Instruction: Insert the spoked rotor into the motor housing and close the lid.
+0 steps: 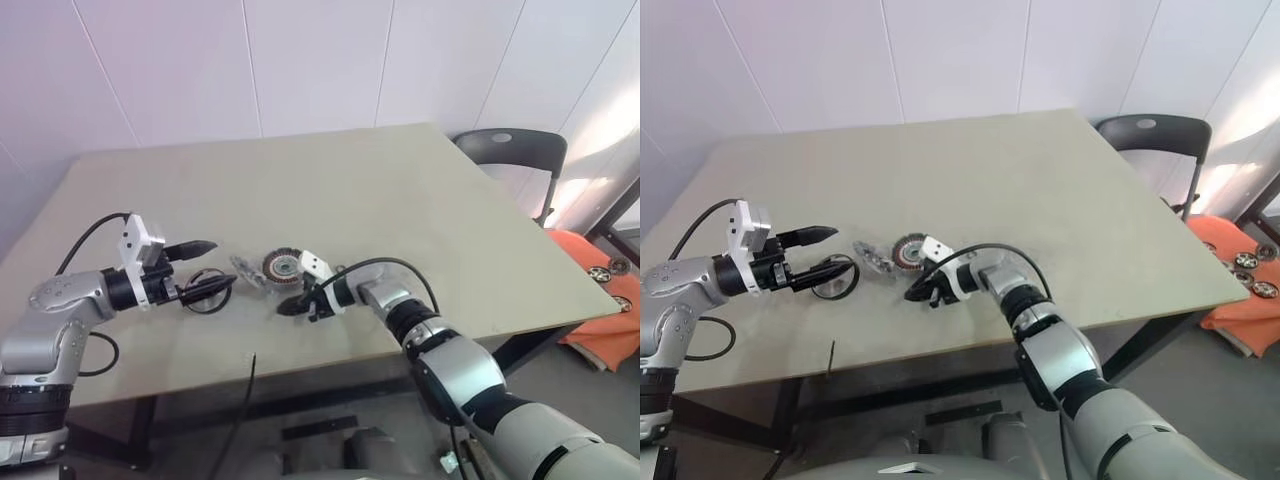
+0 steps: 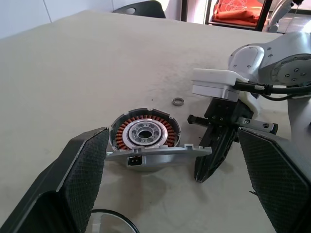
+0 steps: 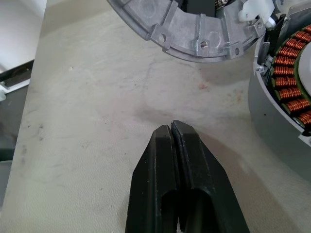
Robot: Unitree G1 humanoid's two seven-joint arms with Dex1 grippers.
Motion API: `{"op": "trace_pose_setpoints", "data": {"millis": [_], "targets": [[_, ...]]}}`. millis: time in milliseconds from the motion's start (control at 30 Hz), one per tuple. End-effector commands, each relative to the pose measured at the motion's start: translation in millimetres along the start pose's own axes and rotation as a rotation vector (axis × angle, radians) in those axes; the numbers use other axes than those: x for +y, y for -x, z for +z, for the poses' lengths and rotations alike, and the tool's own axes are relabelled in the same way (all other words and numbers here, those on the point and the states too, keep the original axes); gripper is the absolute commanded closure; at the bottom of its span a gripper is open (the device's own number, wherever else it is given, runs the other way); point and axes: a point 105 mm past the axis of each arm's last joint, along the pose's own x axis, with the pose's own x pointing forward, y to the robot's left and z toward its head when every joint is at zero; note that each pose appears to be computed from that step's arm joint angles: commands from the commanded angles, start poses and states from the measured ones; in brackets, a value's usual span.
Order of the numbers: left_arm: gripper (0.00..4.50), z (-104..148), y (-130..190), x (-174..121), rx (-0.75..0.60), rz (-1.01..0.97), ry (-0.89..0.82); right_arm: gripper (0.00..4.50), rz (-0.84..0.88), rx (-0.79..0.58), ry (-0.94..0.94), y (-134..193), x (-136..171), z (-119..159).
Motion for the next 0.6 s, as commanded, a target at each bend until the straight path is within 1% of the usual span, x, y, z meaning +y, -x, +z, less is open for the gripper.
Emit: {"op": "trace_pose_setpoints", "data": {"millis": [33, 133, 200, 300, 467, 600], "targets": [[0.0, 14, 2, -1, -0.044, 0.01, -0.048, 4.43, 0.036, -0.097, 0.02, -1, 3, 34], [0.0, 13, 2, -1, -0.045, 0.011, -0.045, 4.43, 0.102, -0.226, 0.003, 8, 8, 70], [0.0, 12, 1, -1, -0.045, 0.011, -0.044, 4.43, 0.122, -0.256, 0.012, 11, 11, 80], [0.0, 12, -1, -1, -0.046, 0.009, -0.043, 4.43, 0.115, -0.239, 0.04, 10, 11, 78], [0.0, 13, -2, -2, -0.048, 0.006, -0.047, 4.43, 0.057, -0.17, 0.054, 4, 6, 56], [0.0, 13, -1, -2, -0.047, 0.012, -0.046, 4.43, 0.034, -0.172, 0.049, 1, 4, 52]]}}
